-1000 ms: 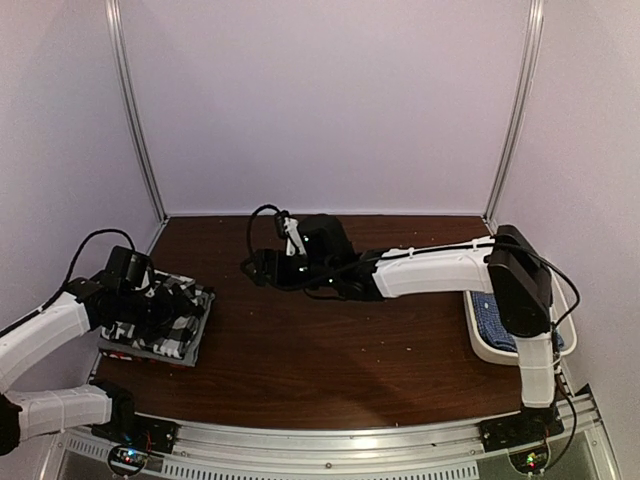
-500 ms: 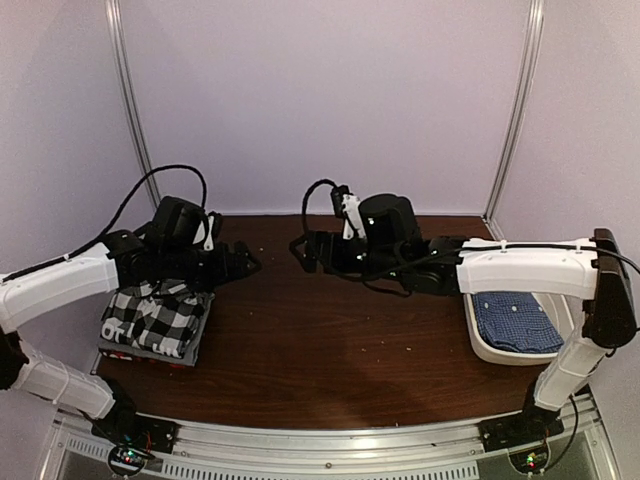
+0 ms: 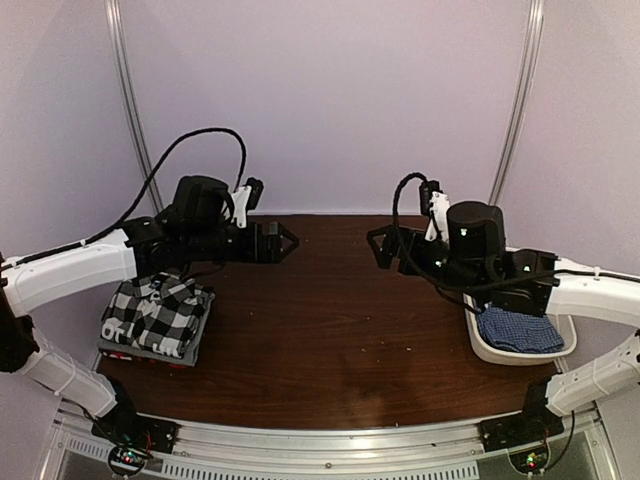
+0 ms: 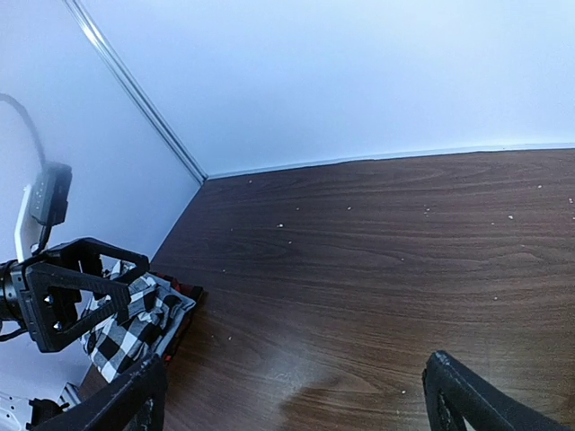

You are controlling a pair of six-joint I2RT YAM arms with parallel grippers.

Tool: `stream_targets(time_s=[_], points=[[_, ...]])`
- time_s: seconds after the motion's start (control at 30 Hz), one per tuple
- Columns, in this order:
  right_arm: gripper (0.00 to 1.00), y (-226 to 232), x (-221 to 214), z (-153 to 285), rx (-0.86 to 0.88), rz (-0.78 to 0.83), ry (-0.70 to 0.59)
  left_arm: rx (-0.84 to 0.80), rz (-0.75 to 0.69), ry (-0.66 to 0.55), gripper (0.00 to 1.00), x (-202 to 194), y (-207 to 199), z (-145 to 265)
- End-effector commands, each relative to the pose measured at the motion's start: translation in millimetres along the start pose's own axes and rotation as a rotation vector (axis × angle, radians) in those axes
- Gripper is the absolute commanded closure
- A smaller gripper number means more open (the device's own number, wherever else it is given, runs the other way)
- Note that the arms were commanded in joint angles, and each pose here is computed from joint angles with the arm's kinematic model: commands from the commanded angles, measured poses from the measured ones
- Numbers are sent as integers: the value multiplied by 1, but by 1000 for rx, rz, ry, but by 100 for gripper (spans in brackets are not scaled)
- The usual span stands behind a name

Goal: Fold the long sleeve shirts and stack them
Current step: Reset both arms

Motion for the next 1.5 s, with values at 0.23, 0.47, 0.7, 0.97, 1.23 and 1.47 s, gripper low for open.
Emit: stream_targets(time_s=[0.23, 0.47, 0.7, 0.97, 1.23, 1.47], points=[[0, -27, 3, 29, -155, 8, -40, -3, -90, -148, 2, 14, -2, 6], [0, -32, -1, 30, -171, -10, -56, 23, -97, -170, 2, 12, 2, 2], [0, -33, -2, 29, -178, -4, -55, 26, -91, -170, 2, 10, 4, -1], [0, -33, 0, 30, -182, 1, -59, 27, -86, -168, 2, 7, 6, 0], [0, -33, -1, 29, -191, 10, -52, 26, -79, -176, 2, 8, 5, 3], [0, -35, -2, 30, -196, 11, -52, 29, -70, -169, 2, 6, 6, 2]])
Point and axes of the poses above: each gripper's point midway between its finger pads, its own z axis back along the fingers, its own y axis along the line the jaws close on, x = y × z, the point moved 9 cm from there along z, back along the fingers, and after that the axes turned 4 degrees about z, right-handed, at the moved point
